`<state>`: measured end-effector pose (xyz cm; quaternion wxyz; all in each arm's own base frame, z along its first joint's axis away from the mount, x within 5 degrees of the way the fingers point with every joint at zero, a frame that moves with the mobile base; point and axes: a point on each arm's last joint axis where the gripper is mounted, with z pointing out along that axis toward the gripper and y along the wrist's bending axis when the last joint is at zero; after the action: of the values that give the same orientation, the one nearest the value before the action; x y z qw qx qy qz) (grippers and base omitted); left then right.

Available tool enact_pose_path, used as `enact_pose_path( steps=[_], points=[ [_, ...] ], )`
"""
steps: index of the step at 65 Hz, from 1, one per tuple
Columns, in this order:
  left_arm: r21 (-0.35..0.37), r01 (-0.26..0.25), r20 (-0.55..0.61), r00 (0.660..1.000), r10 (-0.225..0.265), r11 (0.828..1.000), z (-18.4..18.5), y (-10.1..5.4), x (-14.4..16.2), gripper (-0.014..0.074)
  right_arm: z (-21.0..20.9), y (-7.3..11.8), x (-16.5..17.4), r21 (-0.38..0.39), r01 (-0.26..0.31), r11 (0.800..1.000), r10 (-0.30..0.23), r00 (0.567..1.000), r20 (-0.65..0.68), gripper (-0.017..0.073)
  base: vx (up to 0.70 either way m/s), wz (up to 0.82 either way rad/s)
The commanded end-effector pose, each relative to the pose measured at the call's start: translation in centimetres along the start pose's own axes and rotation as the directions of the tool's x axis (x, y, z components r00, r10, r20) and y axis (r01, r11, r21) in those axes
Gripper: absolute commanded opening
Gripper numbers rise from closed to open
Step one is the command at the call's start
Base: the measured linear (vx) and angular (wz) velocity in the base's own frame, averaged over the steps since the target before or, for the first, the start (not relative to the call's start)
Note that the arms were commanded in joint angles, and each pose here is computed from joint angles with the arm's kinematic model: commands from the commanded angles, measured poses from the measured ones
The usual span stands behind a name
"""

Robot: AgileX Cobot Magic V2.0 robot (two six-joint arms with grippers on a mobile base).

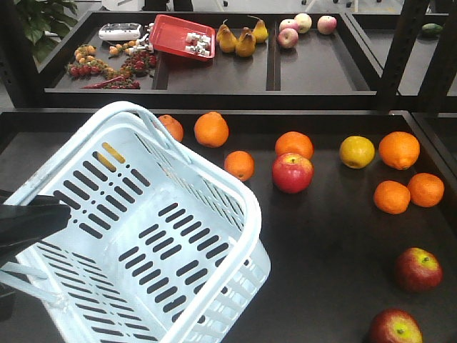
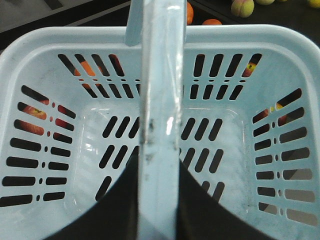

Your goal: Pick three apples into basket with both arms

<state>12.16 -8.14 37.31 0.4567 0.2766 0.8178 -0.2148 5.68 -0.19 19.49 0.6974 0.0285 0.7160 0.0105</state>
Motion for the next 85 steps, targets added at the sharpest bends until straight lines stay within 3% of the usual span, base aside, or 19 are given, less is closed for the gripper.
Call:
enact_pose_path(
  steps=[1,85],
  points=[
    [-0.006,0.025,0.119,0.993,-0.024,1.0,-0.66,-0.13,-1.5,-0.0007,0.04,0.09,-0.29,-0.008,0.018,1.0,-0.017,0.998,0.064,-0.0003,0.07,-0.06],
    [-0.006,0.025,0.119,0.993,-0.024,1.0,-0.66,-0.13,-1.5,-0.0007,0.04,0.09,-0.29,-0.008,0.018,1.0,-0.017,0.998,0.064,-0.0003,0.01,-0.01]
  ],
)
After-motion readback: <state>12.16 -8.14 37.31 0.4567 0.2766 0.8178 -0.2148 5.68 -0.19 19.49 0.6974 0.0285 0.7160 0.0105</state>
